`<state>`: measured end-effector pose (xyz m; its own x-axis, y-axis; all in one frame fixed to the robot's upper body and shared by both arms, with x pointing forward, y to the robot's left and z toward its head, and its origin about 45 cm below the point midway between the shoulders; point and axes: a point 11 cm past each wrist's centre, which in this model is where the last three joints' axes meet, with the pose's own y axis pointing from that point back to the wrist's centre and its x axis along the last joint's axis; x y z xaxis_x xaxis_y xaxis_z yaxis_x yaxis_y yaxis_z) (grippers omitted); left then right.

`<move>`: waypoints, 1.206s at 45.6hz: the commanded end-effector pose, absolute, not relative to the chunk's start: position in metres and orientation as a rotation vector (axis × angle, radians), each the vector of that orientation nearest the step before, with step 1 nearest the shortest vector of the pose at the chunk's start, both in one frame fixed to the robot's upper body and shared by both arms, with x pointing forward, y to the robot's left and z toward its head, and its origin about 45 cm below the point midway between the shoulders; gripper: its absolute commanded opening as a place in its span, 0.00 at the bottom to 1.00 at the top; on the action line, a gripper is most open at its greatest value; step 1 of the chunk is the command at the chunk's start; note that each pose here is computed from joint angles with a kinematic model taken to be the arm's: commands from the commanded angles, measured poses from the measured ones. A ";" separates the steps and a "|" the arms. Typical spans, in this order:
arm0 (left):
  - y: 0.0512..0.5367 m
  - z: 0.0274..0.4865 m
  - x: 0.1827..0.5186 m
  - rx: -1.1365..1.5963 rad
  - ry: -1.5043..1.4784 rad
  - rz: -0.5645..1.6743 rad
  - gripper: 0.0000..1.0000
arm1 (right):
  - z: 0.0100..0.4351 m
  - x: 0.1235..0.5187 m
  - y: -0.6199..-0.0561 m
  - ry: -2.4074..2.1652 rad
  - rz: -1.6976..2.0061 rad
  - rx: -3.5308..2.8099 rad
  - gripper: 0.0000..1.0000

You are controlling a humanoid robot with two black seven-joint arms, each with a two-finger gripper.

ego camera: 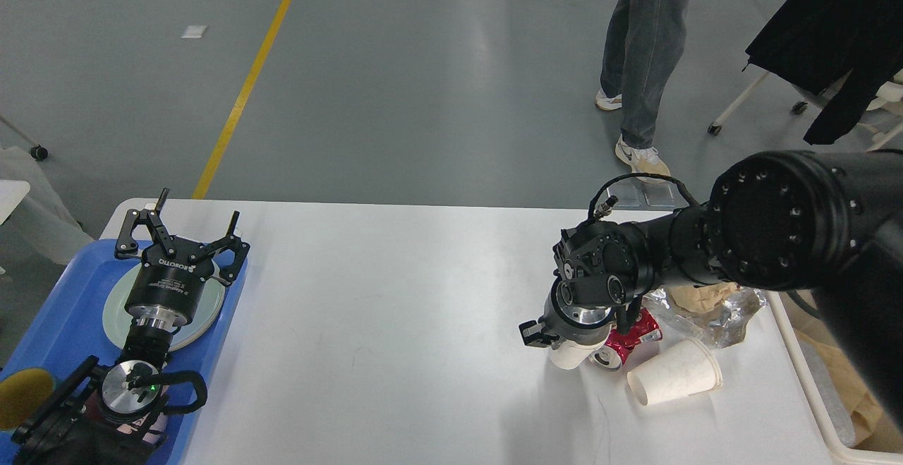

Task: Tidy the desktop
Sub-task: 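Lower the right gripper and grasp the white paper cup, then carry the paper cup into the white bin and release it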

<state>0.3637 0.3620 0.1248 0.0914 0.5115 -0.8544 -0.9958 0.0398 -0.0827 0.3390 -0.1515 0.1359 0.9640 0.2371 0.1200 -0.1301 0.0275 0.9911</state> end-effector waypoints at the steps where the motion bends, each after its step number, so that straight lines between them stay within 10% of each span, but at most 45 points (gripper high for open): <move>1: 0.362 0.125 0.364 -0.837 0.752 1.340 0.97 | 0.150 0.338 -0.153 0.078 0.253 1.525 0.00; 30: 0.362 0.125 0.364 -0.837 0.752 1.340 0.97 | 0.348 0.333 -0.248 -0.202 0.034 1.488 0.00; 55: 0.362 0.125 0.364 -0.837 0.752 1.342 0.97 | 0.310 0.319 -0.442 -0.547 -0.208 1.295 0.00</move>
